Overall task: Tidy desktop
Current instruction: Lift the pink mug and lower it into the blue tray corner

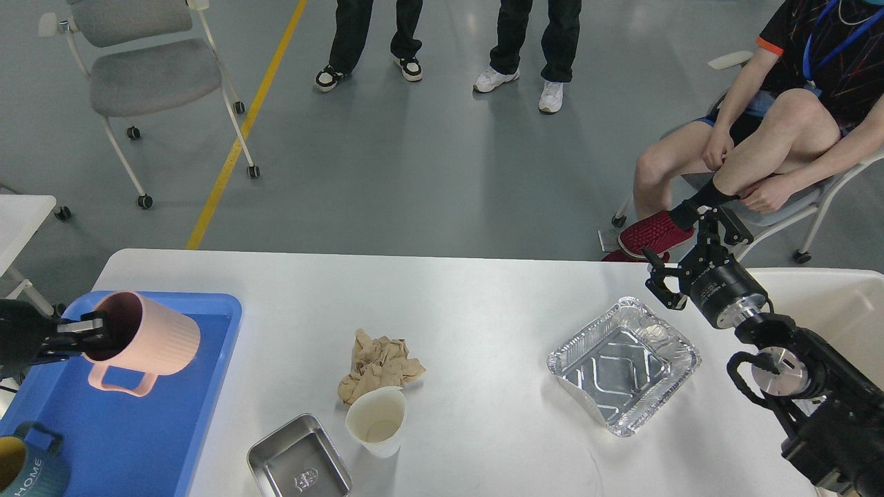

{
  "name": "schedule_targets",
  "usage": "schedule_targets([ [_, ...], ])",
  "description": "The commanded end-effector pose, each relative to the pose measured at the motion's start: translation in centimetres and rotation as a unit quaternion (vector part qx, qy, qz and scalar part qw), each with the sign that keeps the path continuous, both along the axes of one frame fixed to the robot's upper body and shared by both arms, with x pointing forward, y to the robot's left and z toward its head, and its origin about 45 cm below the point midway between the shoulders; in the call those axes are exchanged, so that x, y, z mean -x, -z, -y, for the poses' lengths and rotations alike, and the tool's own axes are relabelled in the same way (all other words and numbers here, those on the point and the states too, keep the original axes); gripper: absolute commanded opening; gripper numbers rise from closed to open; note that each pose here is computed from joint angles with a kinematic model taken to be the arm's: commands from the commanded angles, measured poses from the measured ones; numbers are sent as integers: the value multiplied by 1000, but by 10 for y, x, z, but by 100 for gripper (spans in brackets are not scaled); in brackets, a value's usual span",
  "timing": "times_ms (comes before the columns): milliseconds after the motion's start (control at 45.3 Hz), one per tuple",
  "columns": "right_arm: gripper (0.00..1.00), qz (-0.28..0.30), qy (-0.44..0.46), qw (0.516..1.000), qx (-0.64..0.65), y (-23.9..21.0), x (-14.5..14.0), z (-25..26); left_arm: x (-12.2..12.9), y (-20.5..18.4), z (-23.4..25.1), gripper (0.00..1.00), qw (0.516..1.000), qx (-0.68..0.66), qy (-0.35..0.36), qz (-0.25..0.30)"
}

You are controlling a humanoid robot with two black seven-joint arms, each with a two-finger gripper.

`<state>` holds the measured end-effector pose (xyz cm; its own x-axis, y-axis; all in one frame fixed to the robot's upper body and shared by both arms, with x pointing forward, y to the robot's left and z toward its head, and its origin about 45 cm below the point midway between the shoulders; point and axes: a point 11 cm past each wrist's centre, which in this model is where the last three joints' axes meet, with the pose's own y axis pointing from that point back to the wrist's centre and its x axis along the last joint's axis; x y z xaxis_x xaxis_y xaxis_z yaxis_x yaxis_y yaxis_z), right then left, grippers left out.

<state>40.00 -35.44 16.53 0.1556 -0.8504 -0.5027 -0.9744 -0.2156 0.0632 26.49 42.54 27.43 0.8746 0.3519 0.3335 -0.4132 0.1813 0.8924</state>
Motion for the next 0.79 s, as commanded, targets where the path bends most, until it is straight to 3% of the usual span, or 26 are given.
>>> schedule_targets([
  [0, 100, -1, 0, 1000, -2, 2, 0, -1, 8, -28, -19, 1, 1000, -6, -17, 1],
  [265, 100, -1, -1, 1000, -3, 2, 0, -2, 14, -25, -23, 2, 1000, -2, -27, -13],
  [573, 100, -6, 2, 1000, -1, 6, 4, 1, 51, 74, -25, 4, 992, -13, -92, -82],
  [772, 100, -13, 4, 1000, -1, 11, 8, 3, 72, 115, -29, 5, 987, -33, -120, -103],
])
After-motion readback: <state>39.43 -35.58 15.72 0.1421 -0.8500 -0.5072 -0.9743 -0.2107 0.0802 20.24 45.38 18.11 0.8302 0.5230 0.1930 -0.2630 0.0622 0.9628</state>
